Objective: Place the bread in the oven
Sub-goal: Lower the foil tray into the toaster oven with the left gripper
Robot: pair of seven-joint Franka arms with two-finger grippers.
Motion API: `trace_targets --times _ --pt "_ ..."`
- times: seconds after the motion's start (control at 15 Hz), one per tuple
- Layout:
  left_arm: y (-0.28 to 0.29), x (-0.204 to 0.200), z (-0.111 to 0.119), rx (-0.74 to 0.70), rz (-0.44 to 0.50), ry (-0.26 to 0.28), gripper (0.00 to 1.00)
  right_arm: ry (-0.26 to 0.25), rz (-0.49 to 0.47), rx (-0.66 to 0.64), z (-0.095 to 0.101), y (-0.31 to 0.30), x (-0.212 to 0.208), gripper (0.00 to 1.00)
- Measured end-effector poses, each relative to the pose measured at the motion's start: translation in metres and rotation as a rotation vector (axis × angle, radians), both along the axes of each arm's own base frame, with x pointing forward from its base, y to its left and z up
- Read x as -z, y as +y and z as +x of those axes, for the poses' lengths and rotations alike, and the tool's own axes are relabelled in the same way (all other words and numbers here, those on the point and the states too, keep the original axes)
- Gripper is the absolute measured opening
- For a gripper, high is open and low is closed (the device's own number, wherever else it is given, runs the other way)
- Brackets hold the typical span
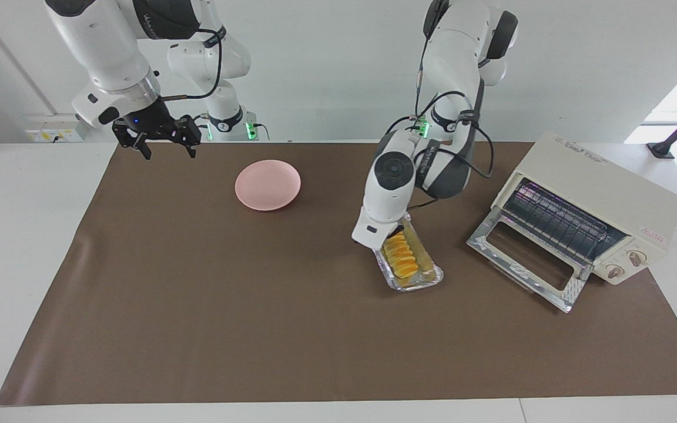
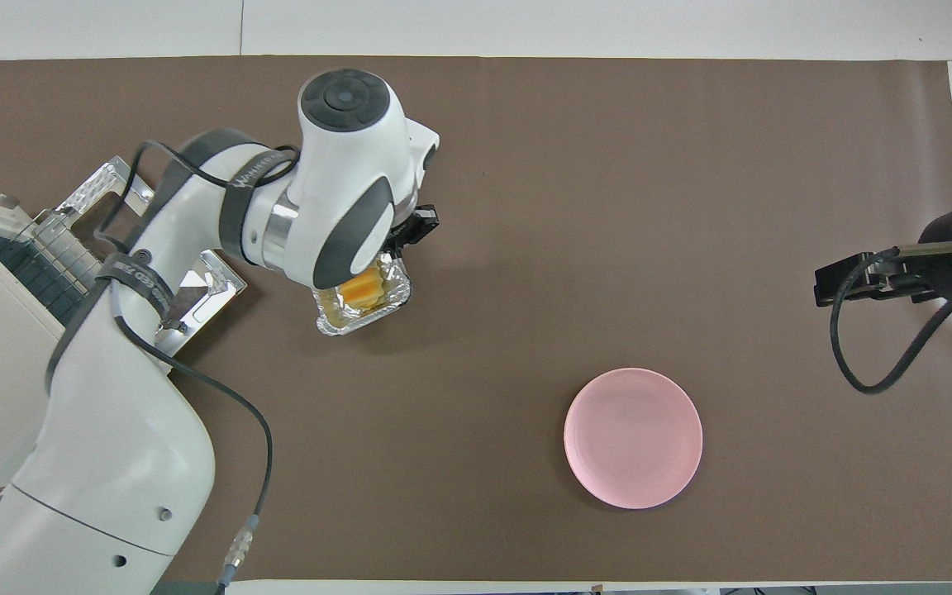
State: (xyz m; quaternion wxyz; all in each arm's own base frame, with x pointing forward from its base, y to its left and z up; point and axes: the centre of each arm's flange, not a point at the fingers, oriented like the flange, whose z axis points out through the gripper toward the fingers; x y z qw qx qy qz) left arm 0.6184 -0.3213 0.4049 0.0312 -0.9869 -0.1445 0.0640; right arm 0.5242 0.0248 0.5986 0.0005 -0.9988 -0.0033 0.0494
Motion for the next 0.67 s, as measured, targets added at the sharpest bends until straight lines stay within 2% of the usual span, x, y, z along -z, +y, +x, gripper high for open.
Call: trace_targets --times 0.27,0.4,0.67 --pt "0.124 -0.029 0.045 -0.205 0.107 -0.011 0.02 0.009 0.000 0.015 -0.001 -0.008 0.001 1.00" --pt "0.165 -0.036 0.053 -0.272 0.144 -0.018 0.02 0.015 -0.001 0.038 -0.001 -0.016 0.001 1.00" --pt "0.195 -0.038 0.056 -0.323 0.171 -0.008 0.02 0.016 -0.007 0.090 -0.001 -0.017 0.001 1.00"
